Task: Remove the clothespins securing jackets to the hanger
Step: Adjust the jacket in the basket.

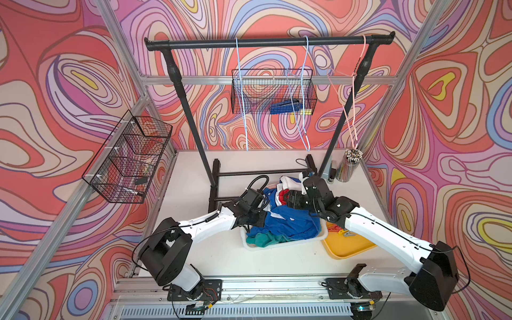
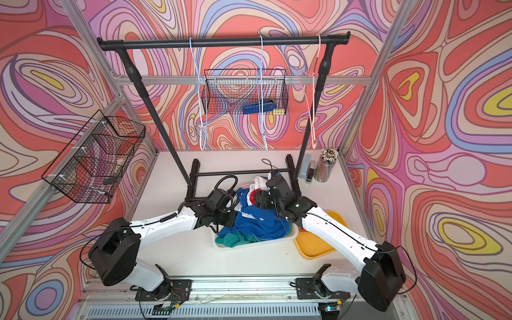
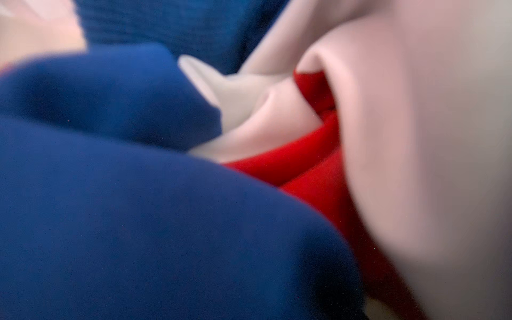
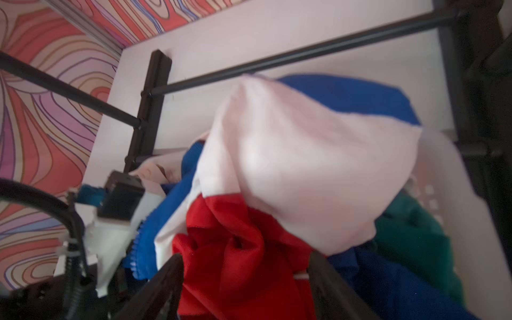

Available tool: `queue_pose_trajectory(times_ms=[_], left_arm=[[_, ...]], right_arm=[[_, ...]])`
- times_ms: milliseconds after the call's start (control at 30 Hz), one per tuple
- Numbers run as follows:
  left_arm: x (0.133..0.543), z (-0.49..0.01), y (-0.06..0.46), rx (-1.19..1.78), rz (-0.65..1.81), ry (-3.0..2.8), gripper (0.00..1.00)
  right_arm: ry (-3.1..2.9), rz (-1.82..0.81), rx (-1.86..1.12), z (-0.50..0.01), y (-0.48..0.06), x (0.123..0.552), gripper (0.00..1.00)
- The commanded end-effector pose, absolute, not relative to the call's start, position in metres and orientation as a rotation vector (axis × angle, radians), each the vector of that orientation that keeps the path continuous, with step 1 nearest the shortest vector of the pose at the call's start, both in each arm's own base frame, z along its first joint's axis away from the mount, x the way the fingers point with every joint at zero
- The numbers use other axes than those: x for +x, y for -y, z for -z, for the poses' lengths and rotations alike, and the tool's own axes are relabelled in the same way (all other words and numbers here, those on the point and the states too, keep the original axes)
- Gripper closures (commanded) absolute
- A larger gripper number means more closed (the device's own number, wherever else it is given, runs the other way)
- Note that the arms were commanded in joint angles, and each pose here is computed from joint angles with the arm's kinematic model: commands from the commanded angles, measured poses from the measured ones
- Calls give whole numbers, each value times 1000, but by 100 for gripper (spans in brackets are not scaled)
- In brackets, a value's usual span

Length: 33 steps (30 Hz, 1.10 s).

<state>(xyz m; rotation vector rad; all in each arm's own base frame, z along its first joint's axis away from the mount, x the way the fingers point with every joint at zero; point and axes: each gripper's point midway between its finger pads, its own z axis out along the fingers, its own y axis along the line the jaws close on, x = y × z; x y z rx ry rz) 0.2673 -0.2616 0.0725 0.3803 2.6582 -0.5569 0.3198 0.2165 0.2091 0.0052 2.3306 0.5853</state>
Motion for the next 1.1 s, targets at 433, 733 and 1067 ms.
queue_pose_trajectory(times_ms=[433, 733, 1067], left_arm=[[247, -32, 237, 365, 419, -2785, 100], [249, -32, 228, 328, 366, -2779, 100], [253, -25, 231, 288, 373, -2785, 100]], right_arm=[[-2345, -610, 13, -201, -206, 403, 54], [-2509, -525, -16, -123, -207, 368, 69], [-2729, -391, 12, -37, -193, 311, 70]])
